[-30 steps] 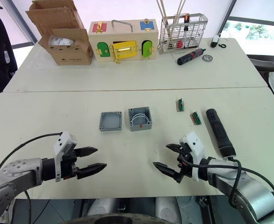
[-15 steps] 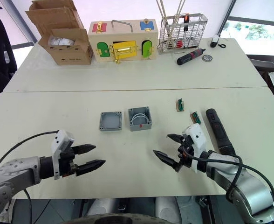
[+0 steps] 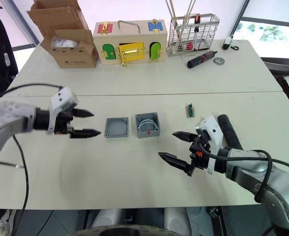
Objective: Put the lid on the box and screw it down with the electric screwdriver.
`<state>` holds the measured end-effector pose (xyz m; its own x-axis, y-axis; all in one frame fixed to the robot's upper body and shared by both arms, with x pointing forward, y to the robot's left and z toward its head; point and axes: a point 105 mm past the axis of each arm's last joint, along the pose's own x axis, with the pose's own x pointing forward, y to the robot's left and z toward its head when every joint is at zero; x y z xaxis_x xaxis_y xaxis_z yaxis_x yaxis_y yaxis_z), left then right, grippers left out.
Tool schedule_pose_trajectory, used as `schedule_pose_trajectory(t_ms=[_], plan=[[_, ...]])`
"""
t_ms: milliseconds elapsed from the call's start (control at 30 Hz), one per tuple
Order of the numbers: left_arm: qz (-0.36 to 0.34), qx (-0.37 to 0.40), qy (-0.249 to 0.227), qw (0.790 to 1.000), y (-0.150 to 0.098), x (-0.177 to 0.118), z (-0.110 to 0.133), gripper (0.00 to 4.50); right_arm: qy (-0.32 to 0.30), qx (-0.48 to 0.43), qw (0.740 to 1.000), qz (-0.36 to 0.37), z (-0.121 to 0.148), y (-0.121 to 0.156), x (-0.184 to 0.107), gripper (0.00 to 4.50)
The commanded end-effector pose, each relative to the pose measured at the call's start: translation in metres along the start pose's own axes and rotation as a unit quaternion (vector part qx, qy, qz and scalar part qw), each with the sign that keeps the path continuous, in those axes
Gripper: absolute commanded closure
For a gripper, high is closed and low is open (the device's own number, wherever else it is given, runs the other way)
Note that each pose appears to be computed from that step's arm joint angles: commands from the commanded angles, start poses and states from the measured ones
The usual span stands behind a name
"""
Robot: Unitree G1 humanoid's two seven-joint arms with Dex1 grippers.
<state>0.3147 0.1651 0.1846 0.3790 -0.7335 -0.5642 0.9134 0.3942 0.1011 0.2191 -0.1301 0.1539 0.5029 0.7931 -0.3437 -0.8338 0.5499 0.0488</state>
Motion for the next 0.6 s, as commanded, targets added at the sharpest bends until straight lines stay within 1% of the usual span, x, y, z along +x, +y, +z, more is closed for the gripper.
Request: schedule_pose_trajectory(t_ms=[33, 100, 167, 233, 267, 400, 600], plan=[[-0.072, 0.074, 0.005, 0.995, -0.005, 0.034, 0.030, 0.00, -0.002, -0.027, 1.000, 0.002, 0.010, 0.003, 0.002, 0.04], [-0.105, 0.107, 0.000, 0.989, -0.013, 0.053, 0.052, 0.00, -0.005, -0.034, 0.999, -0.004, 0.014, 0.004, 0.004, 0.04], [-0.148, 0.148, 0.011, 0.978, -0.030, 0.071, 0.061, 0.00, -0.006, -0.037, 0.999, -0.023, 0.014, 0.003, 0.004, 0.04], [-0.168, 0.163, 0.015, 0.972, -0.038, 0.079, 0.066, 0.00, -0.005, -0.035, 0.999, -0.038, 0.014, 0.003, 0.004, 0.04], [-0.171, 0.155, 0.017, 0.973, -0.039, 0.081, 0.068, 0.00, -0.006, -0.034, 0.999, -0.042, 0.014, 0.003, 0.005, 0.04], [-0.191, 0.176, 0.057, 0.964, -0.052, 0.101, 0.071, 0.00, -0.016, -0.019, 0.997, -0.072, 0.013, 0.006, -0.002, 0.04], [-0.209, 0.174, 0.077, 0.959, -0.062, 0.114, 0.066, 0.00, -0.019, -0.010, 0.996, -0.092, 0.008, 0.010, -0.001, 0.04]])
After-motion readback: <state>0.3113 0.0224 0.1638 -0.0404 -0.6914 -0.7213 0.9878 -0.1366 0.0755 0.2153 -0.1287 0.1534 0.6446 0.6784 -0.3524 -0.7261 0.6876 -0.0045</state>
